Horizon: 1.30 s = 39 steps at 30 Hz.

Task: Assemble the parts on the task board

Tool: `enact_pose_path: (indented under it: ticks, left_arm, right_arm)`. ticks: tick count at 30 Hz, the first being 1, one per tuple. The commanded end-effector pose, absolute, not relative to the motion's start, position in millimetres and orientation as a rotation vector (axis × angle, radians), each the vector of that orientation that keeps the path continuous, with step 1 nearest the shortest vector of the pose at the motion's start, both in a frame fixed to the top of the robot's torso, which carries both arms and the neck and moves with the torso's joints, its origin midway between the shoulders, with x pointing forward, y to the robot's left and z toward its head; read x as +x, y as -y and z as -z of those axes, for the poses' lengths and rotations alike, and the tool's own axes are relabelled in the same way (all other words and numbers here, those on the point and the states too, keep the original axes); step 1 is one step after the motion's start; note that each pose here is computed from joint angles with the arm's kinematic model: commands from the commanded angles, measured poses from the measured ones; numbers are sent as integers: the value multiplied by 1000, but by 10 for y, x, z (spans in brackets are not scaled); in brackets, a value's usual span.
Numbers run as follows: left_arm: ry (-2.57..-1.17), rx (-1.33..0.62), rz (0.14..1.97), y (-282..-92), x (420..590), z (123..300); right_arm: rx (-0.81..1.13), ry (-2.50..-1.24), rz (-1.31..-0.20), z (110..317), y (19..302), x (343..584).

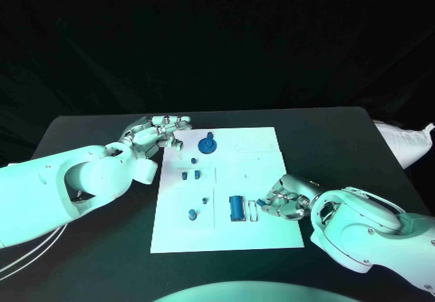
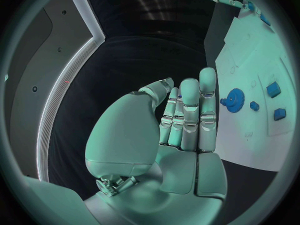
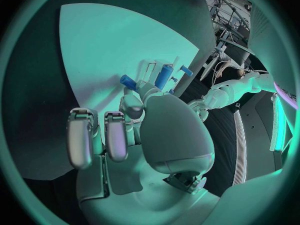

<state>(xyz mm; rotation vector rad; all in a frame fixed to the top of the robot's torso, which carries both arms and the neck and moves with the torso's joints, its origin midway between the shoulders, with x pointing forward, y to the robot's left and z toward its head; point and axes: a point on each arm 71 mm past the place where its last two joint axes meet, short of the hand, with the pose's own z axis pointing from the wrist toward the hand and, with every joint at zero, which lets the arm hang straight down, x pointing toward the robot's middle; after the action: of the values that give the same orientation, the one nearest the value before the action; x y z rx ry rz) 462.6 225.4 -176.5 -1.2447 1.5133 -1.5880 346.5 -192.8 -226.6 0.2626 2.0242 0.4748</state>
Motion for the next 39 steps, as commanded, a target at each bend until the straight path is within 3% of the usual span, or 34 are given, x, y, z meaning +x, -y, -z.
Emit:
enact_pose_path:
  ticks: [1, 39]
  left_arm:
    - [-1519, -1231, 1612, -2229, 4615, 1755]
    - [-1523, -1231, 1614, -2237, 4604, 1752]
  right_arm:
    - [307, -2074, -491, 2314, 1897, 3444]
    - [252, -2118, -507, 2383, 1721, 3449]
